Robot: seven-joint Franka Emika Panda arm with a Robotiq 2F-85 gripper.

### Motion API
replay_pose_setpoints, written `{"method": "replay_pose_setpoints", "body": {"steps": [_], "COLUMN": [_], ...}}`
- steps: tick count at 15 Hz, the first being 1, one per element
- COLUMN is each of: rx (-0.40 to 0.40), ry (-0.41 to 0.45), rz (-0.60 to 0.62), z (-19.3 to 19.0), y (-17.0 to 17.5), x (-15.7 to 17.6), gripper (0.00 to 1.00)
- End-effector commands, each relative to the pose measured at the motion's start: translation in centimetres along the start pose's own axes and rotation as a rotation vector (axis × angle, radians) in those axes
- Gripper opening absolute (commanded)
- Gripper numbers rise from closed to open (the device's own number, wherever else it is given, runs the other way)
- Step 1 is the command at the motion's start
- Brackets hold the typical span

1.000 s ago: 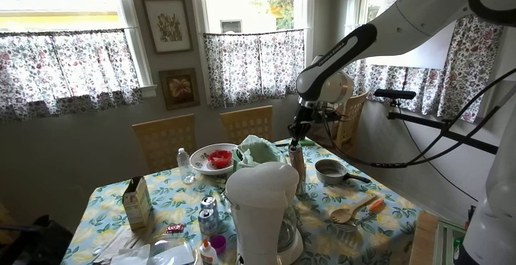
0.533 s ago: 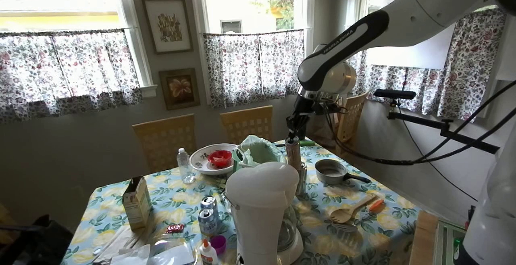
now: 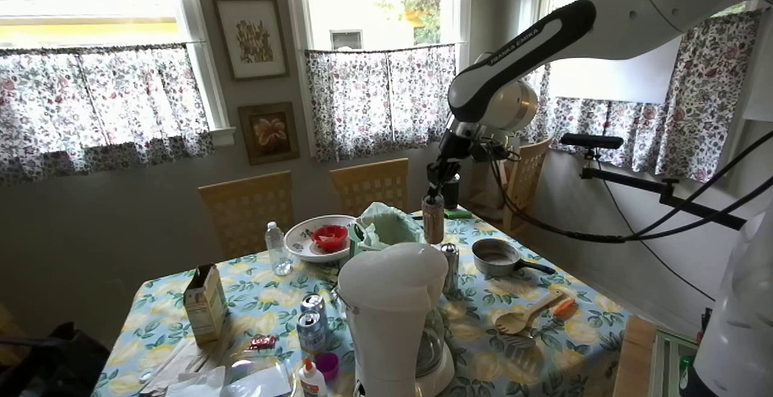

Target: Put both cans into the bin

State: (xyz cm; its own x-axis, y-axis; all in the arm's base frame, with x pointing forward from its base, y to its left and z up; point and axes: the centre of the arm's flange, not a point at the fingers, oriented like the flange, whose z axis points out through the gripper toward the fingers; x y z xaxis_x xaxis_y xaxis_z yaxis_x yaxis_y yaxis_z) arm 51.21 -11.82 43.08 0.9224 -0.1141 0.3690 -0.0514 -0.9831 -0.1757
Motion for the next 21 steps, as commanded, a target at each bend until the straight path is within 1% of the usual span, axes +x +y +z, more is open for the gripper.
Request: {"method": "replay_pose_setpoints", "body": {"steps": [1,5,8,10,13,21], "rx": [0.057,0.089,0.116,0.149,0.172,0.192], "ry": [0.027,0.074,0.084,0.061,0.023,-0.036], "rz": [-0.027,-0.064,-0.092,-0.112,-0.112,-0.107], "z": [-1.2,-2.0,-1.7,-0.6,1.6,8.2], "y": [0.0,-0.8,-2.0,-2.5,-2.6,-1.3], "x": [1.2,3.1,4.7,5.4,6.2,7.3], "gripper": [0.00,0.00,0.00,0.00,0.00,0.00]}}
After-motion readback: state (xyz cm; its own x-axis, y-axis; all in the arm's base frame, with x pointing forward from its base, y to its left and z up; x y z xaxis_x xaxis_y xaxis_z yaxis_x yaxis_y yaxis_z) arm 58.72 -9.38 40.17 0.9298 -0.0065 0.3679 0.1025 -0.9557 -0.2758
